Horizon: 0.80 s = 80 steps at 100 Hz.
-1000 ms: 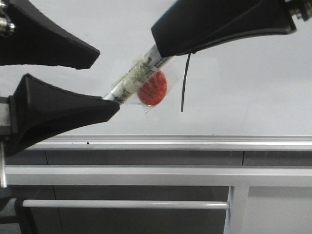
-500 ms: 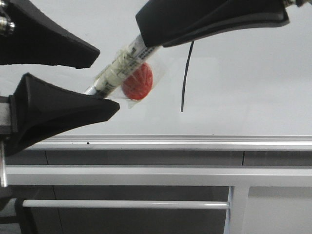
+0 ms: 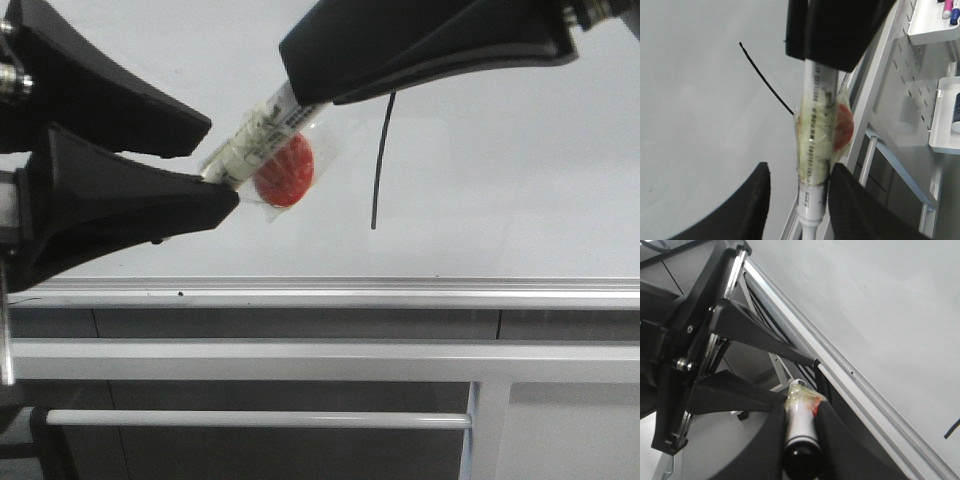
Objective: Write number 1 on whiteboard
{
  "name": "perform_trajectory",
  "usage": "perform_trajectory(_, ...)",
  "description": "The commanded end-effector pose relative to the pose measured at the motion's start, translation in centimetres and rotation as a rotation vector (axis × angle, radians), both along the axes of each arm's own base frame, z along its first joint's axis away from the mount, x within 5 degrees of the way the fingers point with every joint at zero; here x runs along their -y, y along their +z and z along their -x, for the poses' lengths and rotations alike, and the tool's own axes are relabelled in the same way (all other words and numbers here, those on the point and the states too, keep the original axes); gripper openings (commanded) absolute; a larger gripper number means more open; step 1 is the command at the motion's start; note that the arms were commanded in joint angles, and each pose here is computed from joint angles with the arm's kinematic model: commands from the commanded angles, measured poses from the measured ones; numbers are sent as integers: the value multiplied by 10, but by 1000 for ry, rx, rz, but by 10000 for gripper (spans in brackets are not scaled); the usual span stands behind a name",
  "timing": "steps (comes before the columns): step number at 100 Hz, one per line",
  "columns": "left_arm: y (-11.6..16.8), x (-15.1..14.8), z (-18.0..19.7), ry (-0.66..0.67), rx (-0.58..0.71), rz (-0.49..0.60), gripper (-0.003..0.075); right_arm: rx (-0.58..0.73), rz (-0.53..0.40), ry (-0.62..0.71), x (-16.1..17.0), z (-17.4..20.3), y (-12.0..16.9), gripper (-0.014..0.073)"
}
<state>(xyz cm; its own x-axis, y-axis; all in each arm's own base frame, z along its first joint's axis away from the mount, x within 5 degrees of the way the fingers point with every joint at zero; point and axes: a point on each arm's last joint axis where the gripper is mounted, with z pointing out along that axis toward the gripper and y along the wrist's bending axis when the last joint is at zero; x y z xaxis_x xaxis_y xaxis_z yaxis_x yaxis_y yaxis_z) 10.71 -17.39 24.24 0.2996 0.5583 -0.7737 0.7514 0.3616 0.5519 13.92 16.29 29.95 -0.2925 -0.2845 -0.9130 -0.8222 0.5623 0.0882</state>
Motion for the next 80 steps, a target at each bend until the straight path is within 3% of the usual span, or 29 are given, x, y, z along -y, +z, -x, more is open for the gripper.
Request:
perform_trajectory(1, 17, 3, -4, 27, 56, 78, 188, 44, -50, -38, 1, -4, 16, -43)
perform_trajectory(20, 17, 3, -4, 27, 56, 78, -20, 41, -49, -33, 0, -3, 15, -43)
perform_trajectory(60, 17, 3, -4, 38, 40, 86, -20, 40, -49, -24, 0, -2, 16, -32)
perform_trajectory(70, 17, 3, -4, 38, 39, 86, -20, 44, -50, -22, 0, -2, 17, 78)
perform_trajectory(80, 17, 3, -4, 39, 40, 87, -20, 48, -51, -27, 1, -3, 17, 308)
